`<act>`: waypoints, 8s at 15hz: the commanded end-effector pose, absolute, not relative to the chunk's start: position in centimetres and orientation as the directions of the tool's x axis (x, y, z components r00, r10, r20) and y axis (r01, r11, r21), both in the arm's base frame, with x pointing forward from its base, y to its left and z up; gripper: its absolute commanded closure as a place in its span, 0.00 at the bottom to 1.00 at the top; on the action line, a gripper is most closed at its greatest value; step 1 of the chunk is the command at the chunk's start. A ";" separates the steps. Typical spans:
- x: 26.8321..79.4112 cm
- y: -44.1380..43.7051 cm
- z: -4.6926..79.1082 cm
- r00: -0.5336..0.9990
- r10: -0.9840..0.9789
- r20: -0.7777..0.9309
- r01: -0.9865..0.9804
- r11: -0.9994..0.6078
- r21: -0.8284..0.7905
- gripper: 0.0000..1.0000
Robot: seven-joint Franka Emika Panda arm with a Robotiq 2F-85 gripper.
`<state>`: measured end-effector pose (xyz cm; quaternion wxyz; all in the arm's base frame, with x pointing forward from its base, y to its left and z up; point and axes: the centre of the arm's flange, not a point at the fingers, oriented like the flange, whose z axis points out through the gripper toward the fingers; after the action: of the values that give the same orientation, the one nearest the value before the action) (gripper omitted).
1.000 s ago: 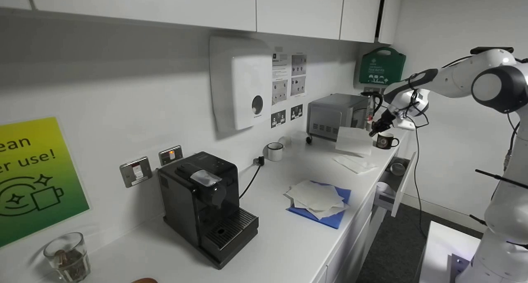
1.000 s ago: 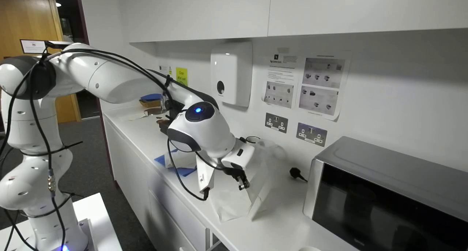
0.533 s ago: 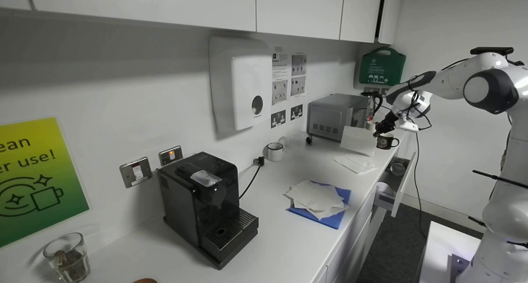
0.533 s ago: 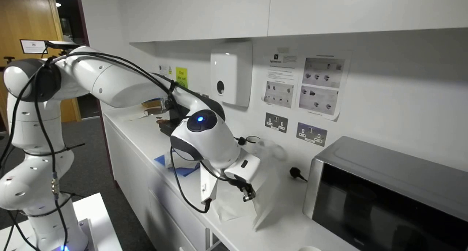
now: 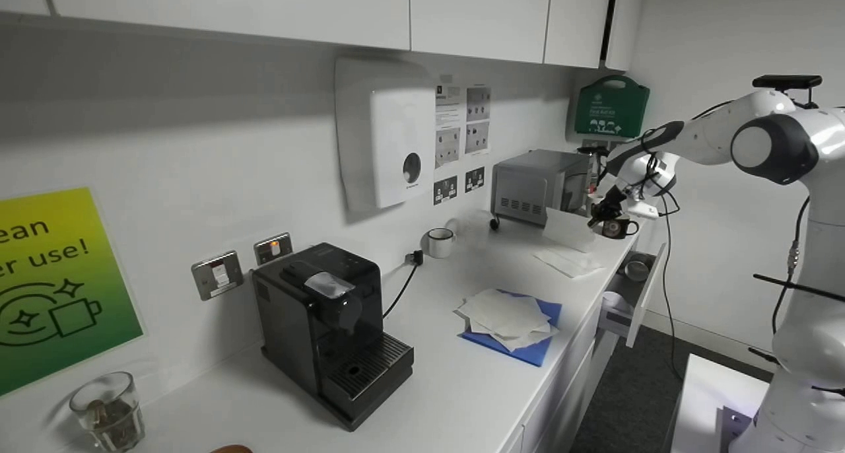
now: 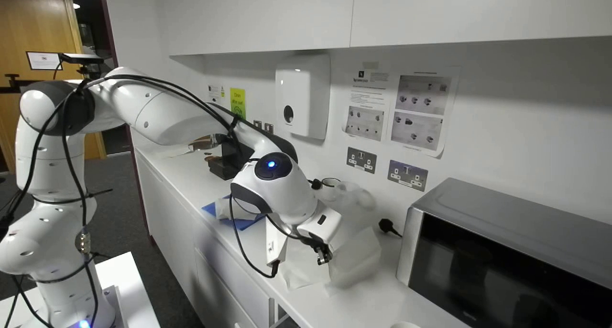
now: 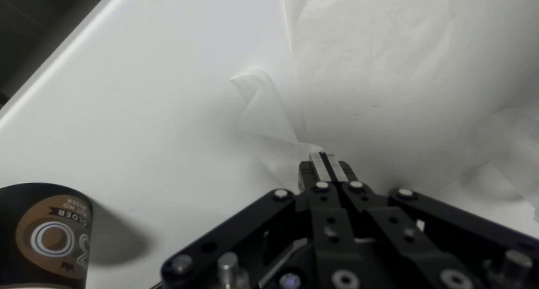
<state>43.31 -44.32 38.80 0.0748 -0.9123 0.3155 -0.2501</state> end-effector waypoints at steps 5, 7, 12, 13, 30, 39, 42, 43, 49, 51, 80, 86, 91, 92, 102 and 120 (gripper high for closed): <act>44.9 -41.7 37.3 0.722 -0.582 0.373 -0.504 -0.813 -0.293 1.00; 45.2 -40.9 37.0 0.741 -0.565 0.364 -0.488 -0.824 -0.288 1.00; 45.2 -38.4 35.9 0.811 -0.490 0.321 -0.431 -0.870 -0.239 1.00; 44.9 -38.1 35.7 0.828 -0.468 0.308 -0.416 -0.882 -0.221 1.00; 42.4 -38.3 34.2 0.914 -0.376 0.155 -0.347 -0.920 -0.183 0.50; 41.3 -37.6 35.9 0.903 -0.388 0.186 -0.358 -0.917 -0.175 0.00; 40.2 -36.7 37.8 0.892 -0.393 0.223 -0.362 -0.917 -0.167 0.00; 39.5 -36.4 38.6 0.888 -0.395 0.236 -0.364 -0.916 -0.167 0.00; 36.1 -33.2 42.2 0.879 -0.393 0.268 -0.360 -0.918 -0.166 0.00; 35.8 -31.5 43.2 0.896 -0.344 0.281 -0.314 -0.938 -0.145 0.00; 40.4 -8.5 47.9 0.976 -0.071 0.207 -0.065 -0.997 -0.035 0.00; 40.5 -8.5 47.9 0.976 -0.071 0.206 -0.065 -0.997 -0.035 0.00; 43.1 -5.1 47.7 0.985 0.036 0.168 0.041 -0.999 -0.028 0.00; 43.7 -3.9 47.7 0.986 0.065 0.156 0.069 -0.997 -0.021 0.00; 49.0 7.9 47.0 0.872 0.487 -0.040 0.483 -0.848 0.217 0.00; 51.3 9.0 40.0 0.696 0.712 -0.093 0.716 -0.678 0.166 0.00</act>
<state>51.33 8.99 40.02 -0.0950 -0.9160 -0.3898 0.0102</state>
